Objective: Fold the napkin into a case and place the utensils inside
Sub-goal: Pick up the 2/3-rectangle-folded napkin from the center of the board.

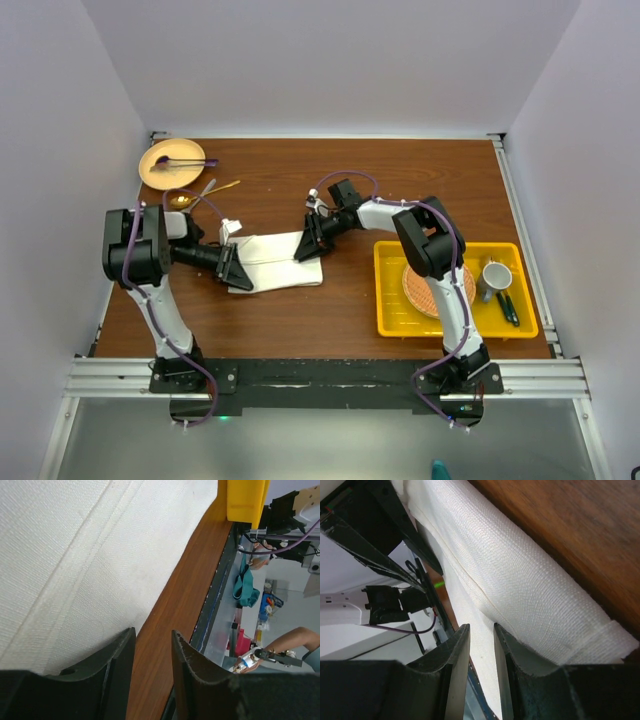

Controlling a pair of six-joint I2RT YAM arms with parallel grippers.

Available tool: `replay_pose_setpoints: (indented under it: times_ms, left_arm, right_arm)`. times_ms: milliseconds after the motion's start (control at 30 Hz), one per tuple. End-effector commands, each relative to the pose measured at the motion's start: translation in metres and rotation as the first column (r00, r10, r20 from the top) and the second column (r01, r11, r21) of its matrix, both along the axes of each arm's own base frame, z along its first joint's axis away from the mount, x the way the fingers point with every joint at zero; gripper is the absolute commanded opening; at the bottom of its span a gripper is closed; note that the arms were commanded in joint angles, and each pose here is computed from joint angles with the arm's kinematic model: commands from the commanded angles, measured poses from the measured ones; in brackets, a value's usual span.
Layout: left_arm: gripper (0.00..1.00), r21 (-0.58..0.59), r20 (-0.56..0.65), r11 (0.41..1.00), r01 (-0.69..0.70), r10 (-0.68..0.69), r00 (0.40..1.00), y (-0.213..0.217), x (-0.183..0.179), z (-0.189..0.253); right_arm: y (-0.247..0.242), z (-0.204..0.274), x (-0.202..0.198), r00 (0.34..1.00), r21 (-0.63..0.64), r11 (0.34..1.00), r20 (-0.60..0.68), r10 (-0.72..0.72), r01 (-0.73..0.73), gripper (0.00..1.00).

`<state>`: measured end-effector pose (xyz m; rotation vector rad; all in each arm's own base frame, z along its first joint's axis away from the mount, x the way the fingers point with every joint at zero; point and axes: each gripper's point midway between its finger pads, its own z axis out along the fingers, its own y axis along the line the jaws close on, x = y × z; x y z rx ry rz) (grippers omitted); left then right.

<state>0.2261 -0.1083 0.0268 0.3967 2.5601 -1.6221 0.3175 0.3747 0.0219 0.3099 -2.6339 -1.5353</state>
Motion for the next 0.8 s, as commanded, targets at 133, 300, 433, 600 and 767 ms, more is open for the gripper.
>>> replay_pose_setpoints:
  times_ms: [133, 300, 433, 600, 767]
  left_arm:
    - [0.45, 0.094, 0.443, 0.995, -0.036, -0.010, 0.896, 0.011, 0.043, 0.070]
    - [0.50, 0.437, 0.766, 0.884, -0.168, -0.269, 0.584, 0.024, 0.073, 0.088]
    - [0.54, 0.580, 0.800, 0.800, -0.151, -0.525, 0.291, 0.011, 0.052, 0.090]
    - [0.54, 0.668, 0.744, 0.733, -0.128, -0.653, 0.143, -0.005, 0.032, 0.066]
    - [0.53, 0.732, 0.682, 0.677, -0.084, -0.726, 0.087, -0.015, 0.020, 0.038]
  right_arm:
    - [-0.020, -0.058, 0.023, 0.990, -0.201, 0.978, 0.133, -0.037, 0.064, 0.32]
    - [-0.021, -0.057, 0.024, 0.987, -0.201, 0.978, 0.162, -0.015, 0.048, 0.32]
    - [-0.022, -0.059, 0.022, 0.985, -0.212, 0.977, 0.172, 0.007, 0.030, 0.31]
    - [-0.024, -0.061, 0.022, 0.985, -0.220, 0.975, 0.173, 0.013, 0.026, 0.31]
    - [-0.023, -0.061, 0.022, 0.985, -0.219, 0.975, 0.171, 0.016, 0.022, 0.31]
